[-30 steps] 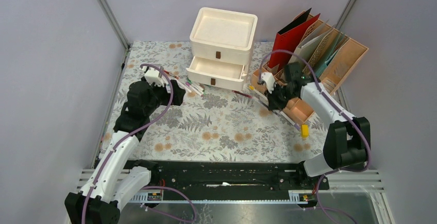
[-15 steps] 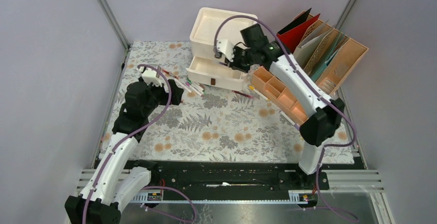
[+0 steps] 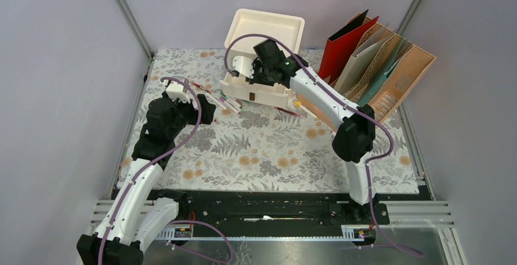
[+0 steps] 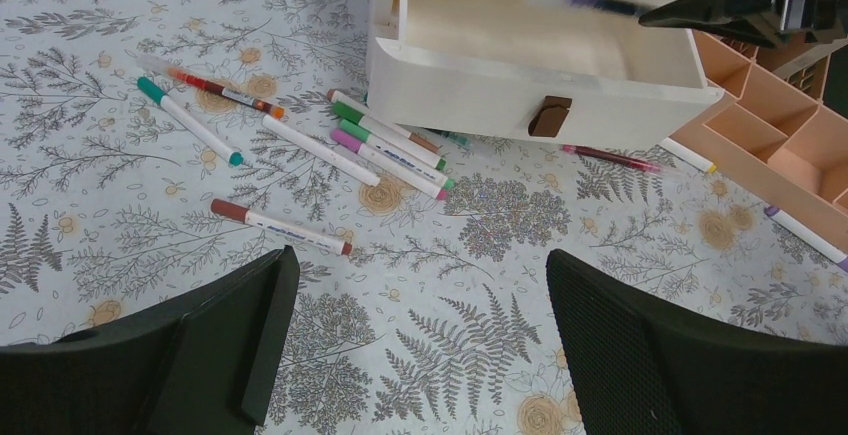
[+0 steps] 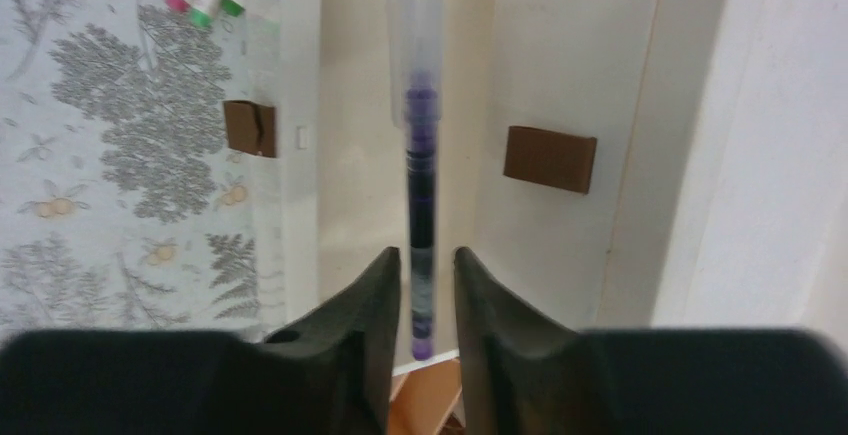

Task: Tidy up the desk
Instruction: Place the stationery in the drawer, then pick up the stationery from the center of the board.

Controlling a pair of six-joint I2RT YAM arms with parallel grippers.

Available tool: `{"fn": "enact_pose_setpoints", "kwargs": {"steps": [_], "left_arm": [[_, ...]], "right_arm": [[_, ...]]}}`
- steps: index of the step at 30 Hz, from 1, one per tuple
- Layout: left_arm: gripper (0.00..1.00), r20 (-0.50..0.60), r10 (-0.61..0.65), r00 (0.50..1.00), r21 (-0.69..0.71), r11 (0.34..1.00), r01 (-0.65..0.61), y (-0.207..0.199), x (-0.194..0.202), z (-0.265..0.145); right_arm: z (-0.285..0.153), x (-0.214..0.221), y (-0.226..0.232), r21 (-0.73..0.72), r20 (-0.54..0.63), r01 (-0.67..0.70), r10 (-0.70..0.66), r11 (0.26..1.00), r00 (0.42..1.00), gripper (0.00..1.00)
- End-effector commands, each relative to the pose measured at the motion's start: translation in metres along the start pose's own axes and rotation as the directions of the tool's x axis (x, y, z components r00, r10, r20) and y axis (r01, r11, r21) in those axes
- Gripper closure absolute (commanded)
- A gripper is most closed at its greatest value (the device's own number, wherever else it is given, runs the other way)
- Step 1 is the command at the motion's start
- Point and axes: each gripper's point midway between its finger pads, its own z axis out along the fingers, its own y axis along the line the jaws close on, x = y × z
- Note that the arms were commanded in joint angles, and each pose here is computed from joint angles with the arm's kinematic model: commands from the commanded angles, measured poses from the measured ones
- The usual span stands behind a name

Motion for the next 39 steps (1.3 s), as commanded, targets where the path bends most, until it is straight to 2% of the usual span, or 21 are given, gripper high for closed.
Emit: {"fn": "enact_pose_setpoints", "kwargs": {"steps": [1, 3, 4, 9, 14, 18, 23, 29, 34, 39], "left_arm": [[0.01, 0.062, 0.008, 0.998, -0.012, 1.0, -0.008, 0.003, -0.014, -0.003], [0.01, 0.063, 0.008, 0.998, -0.011, 1.0, -0.007, 0.003, -0.015, -0.003], [0.01, 0.066, 0.009, 0.998, -0.012, 1.0, -0.008, 0.003, -0.015, -0.004], [0.01, 0.068, 0.009, 0.998, -0.012, 1.0, -0.008, 0.003, -0.016, -0.005], [0.01, 0.078, 0.008, 0.997, -0.014, 1.0, -0.006, 0.003, -0.018, -0.007], [0.01, 0.073, 0.005, 0.997, -0.01, 1.0, -0.005, 0.003, -0.017, -0.006], [0.01, 0.071, 0.003, 0.998, -0.014, 1.0, -0.002, 0.005, -0.017, -0.005], [0.01, 0.067, 0.001, 0.998, -0.02, 1.0, 0.0, 0.006, -0.016, -0.004], [0.01, 0.061, 0.0, 0.998, -0.024, 1.0, 0.001, 0.008, -0.014, -0.003], [0.01, 0.06, 0.0, 0.998, -0.029, 1.0, 0.002, 0.009, -0.014, -0.002]], "right_arm": [[-0.007, -0.012, -0.028, 0.109, 0.022, -0.016, 0.014, 0.994, 1.0, 0.56], [-0.009, -0.015, -0.026, 0.1, 0.032, -0.036, 0.033, 0.994, 0.999, 0.43], [-0.012, -0.017, -0.025, 0.093, 0.045, -0.053, 0.049, 0.994, 0.998, 0.4], [-0.051, -0.042, -0.009, -0.009, 0.164, -0.14, 0.139, 0.99, 0.977, 0.33], [-0.093, -0.05, 0.045, -0.223, 0.263, -0.136, 0.194, 0.965, 0.945, 0.23], [-0.11, -0.032, 0.09, -0.344, 0.242, -0.11, 0.202, 0.932, 0.949, 0.18], [-0.115, 0.004, 0.127, -0.409, 0.198, -0.119, 0.215, 0.905, 0.956, 0.13], [-0.108, 0.046, 0.139, -0.391, 0.174, -0.159, 0.243, 0.907, 0.954, 0.13], [-0.085, 0.08, 0.121, -0.266, 0.154, -0.282, 0.329, 0.922, 0.932, 0.13], [-0.07, 0.102, 0.102, -0.187, 0.169, -0.409, 0.439, 0.893, 0.882, 0.14]]}}
